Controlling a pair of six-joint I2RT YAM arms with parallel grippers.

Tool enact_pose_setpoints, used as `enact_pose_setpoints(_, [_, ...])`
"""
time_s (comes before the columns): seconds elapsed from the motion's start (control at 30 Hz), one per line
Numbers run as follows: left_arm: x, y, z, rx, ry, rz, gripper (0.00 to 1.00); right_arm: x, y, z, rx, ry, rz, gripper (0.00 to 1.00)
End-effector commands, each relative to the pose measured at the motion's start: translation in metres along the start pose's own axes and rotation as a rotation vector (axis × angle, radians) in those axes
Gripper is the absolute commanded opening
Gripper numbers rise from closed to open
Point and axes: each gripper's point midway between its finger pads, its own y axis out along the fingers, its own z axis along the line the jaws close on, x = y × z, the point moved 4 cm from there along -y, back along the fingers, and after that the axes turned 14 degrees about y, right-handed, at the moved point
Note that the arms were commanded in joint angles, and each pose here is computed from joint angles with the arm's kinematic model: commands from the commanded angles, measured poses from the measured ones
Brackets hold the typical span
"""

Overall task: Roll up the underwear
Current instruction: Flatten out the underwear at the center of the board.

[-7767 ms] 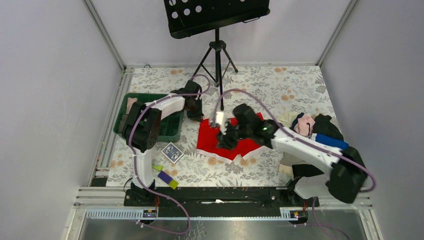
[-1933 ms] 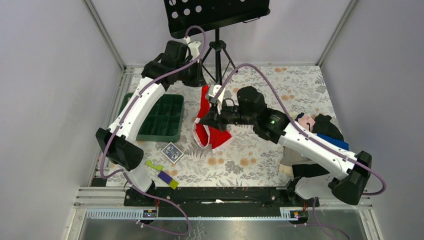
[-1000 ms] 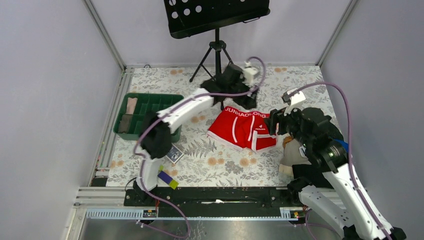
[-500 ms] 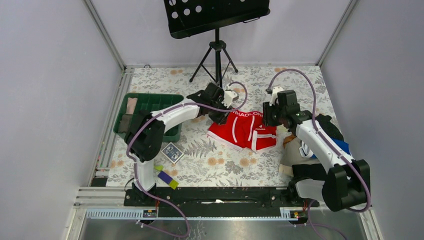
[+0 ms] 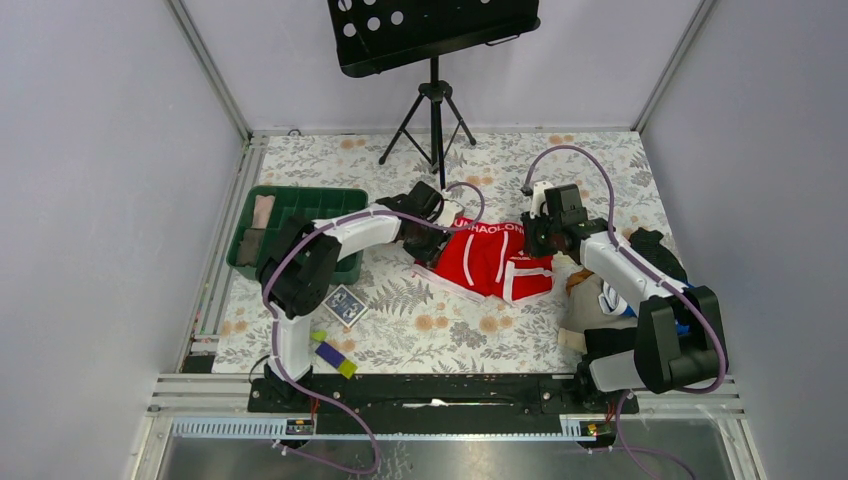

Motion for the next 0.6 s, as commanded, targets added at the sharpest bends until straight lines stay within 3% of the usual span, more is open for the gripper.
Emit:
enact_pose_setpoints(0.0, [-0.028, -0.002, -0.02, -0.09, -0.11, 0.116, 0.4, 0.004, -0.002, 0.004, 0.038, -0.022, -0.024, 0.21])
enact_pose_setpoints(0.23, [-0.076, -0.064, -0.064, -0.232, -0.153, 0.189, 0.27, 0.002, -0.017, 0.004, 0.028, -0.024, -0.006, 0.25])
enact_pose_setpoints(0.3, [-0.08, -0.088, -0.068, -0.217, -0.107, 0.15, 0.28, 0.002, -0.02, 0.005, 0.023, -0.009, 0.001, 0.28])
enact_pose_setpoints(0.43, [-0.058, -0.119, -0.026, -0.018, -0.111, 0.058, 0.47, 0.013, -0.02, 0.007, 0.024, 0.017, -0.016, 0.47])
enact_pose_setpoints(0.57, [-0.024, -0.133, 0.025, 0.16, -0.194, -0.053, 0.57, 0.034, -0.001, 0.006, 0.003, 0.034, -0.029, 0.64])
